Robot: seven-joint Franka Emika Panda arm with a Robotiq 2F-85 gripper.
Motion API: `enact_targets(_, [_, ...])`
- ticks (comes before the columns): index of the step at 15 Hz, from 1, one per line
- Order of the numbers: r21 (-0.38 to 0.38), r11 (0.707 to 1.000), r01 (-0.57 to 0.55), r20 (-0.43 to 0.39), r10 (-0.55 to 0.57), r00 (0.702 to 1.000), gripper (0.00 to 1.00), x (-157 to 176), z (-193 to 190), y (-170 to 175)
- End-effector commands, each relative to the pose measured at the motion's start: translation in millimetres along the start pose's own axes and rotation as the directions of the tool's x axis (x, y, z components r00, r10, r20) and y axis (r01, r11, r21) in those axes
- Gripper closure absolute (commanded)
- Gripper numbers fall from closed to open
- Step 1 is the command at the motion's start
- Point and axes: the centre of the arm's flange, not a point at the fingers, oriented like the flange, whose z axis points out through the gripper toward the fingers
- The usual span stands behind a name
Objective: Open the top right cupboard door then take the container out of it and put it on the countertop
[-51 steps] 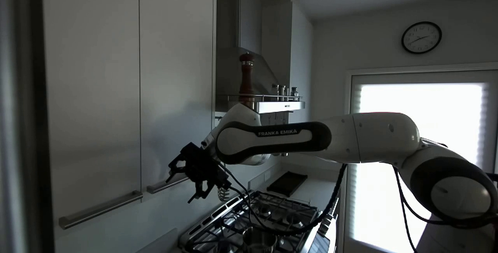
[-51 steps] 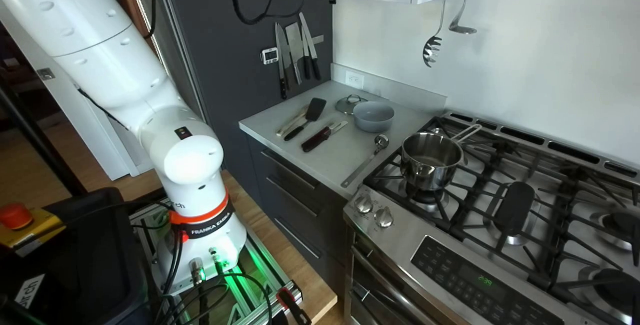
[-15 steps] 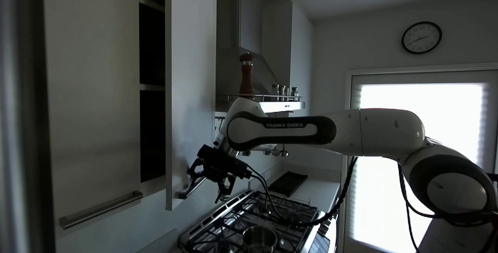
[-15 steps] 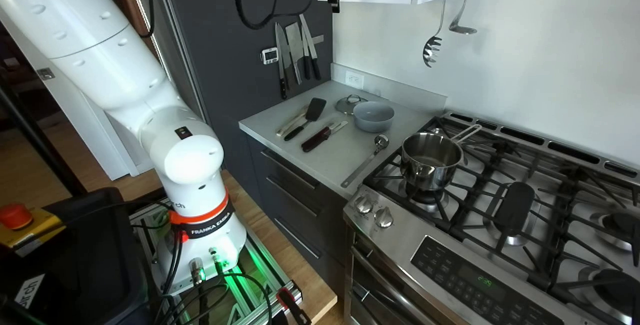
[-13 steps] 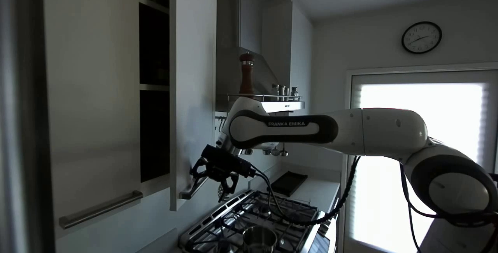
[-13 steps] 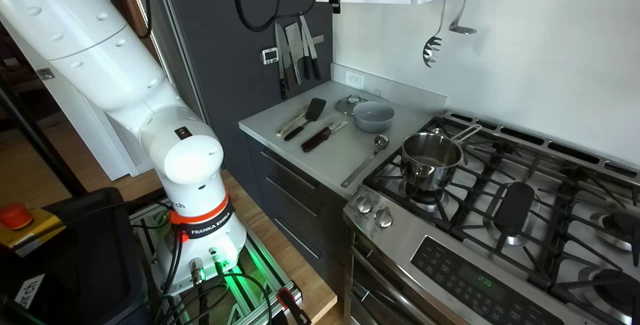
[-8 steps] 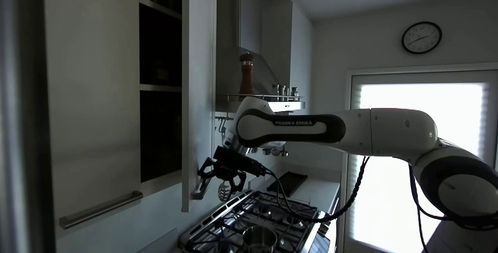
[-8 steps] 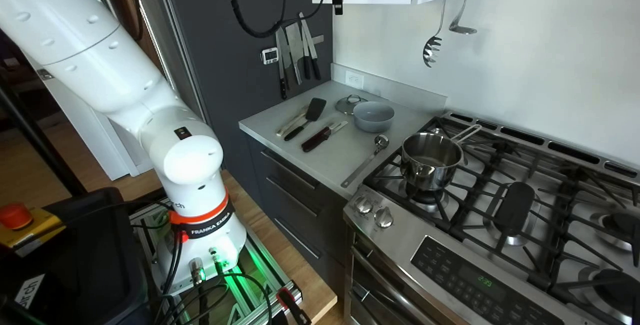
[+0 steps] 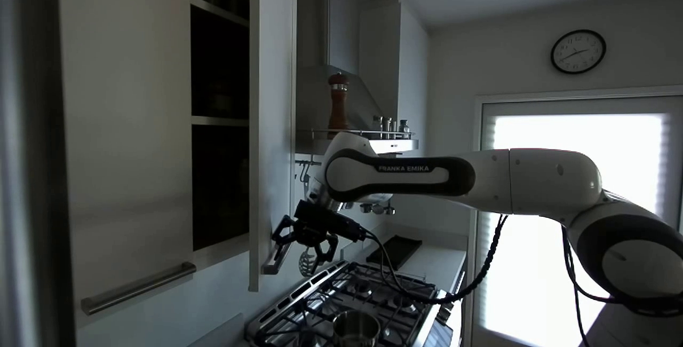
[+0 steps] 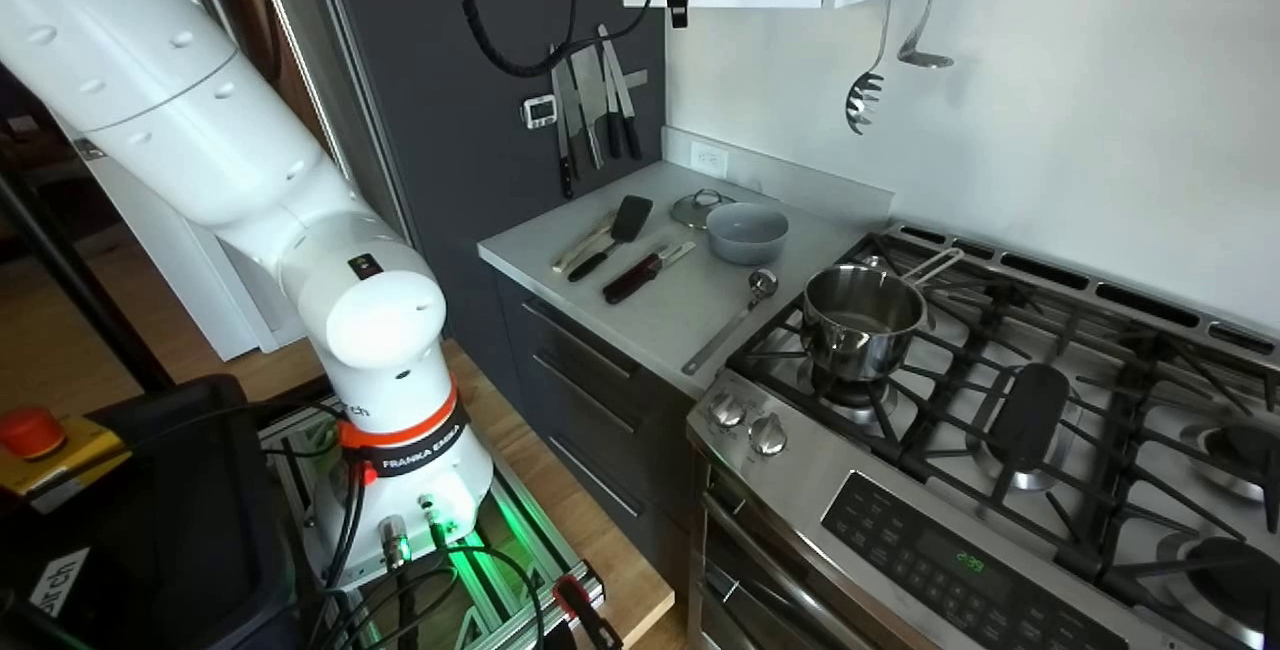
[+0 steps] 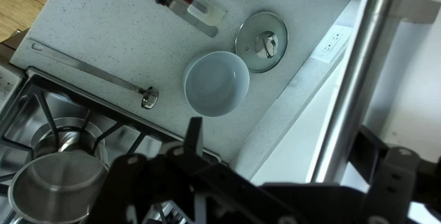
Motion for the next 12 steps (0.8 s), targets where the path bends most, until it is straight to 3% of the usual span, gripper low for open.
enact_targets(1, [-0.022, 1.0, 0.015, -0.006, -0.015, 1.0, 0.0, 4.3, 0.4, 5.5])
enact_targets(8, [-0.029, 0.982, 0.185, -0.02, -0.186, 0.982, 0.0, 39.8, -16.6, 46.7])
enact_targets(12, [-0.024, 0.959, 0.281, 0.015, -0.281, 0.96, 0.0, 53.7, -19.9, 66.2])
